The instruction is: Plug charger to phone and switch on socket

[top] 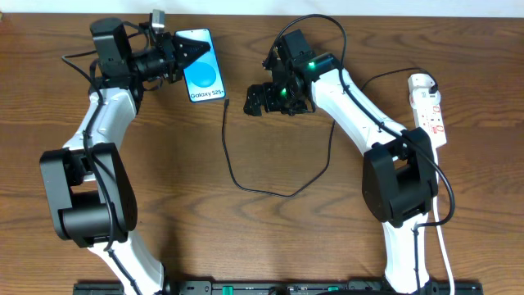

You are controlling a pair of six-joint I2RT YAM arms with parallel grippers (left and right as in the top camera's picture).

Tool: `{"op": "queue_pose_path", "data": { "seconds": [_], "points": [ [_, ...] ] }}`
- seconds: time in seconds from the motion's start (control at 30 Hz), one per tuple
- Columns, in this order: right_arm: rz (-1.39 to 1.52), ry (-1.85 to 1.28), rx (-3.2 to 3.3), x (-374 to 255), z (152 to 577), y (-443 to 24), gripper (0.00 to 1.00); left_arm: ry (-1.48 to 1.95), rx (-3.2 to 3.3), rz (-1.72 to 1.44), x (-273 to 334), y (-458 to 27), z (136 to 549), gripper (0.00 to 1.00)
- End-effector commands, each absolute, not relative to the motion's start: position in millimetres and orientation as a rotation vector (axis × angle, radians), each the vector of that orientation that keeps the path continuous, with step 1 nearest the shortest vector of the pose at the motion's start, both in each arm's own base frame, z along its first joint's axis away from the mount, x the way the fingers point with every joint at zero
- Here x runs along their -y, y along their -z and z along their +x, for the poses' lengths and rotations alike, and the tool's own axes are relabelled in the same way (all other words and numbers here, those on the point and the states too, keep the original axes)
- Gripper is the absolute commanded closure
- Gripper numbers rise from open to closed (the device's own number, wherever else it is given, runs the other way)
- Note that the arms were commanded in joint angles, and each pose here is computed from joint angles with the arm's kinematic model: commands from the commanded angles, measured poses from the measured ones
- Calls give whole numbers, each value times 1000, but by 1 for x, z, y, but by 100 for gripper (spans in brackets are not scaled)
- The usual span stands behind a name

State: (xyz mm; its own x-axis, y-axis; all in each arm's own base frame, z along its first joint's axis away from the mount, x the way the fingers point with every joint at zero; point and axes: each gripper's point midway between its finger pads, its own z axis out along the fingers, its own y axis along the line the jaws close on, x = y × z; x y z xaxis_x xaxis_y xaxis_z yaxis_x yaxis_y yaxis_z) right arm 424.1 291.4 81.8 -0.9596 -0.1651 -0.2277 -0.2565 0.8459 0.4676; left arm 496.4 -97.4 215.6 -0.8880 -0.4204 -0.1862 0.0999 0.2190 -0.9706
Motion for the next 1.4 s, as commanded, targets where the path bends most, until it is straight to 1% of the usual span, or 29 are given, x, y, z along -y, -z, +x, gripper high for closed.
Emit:
{"op": "queue_pose_path", "data": {
  "seconds": [0.0,1.17,1.37],
  "points": [
    [-352,-748,-2837,-294,423,-83,1,1705,-2068,-235,98,-228,494,93],
    [-352,-748,-2837,-294,423,-83,1,1714,-2079,-248,98,-226,493,93],
    [-352,-748,-2837,-294,423,-83,1,1637,-2056,-195,91,-224,497,93]
  ]
}}
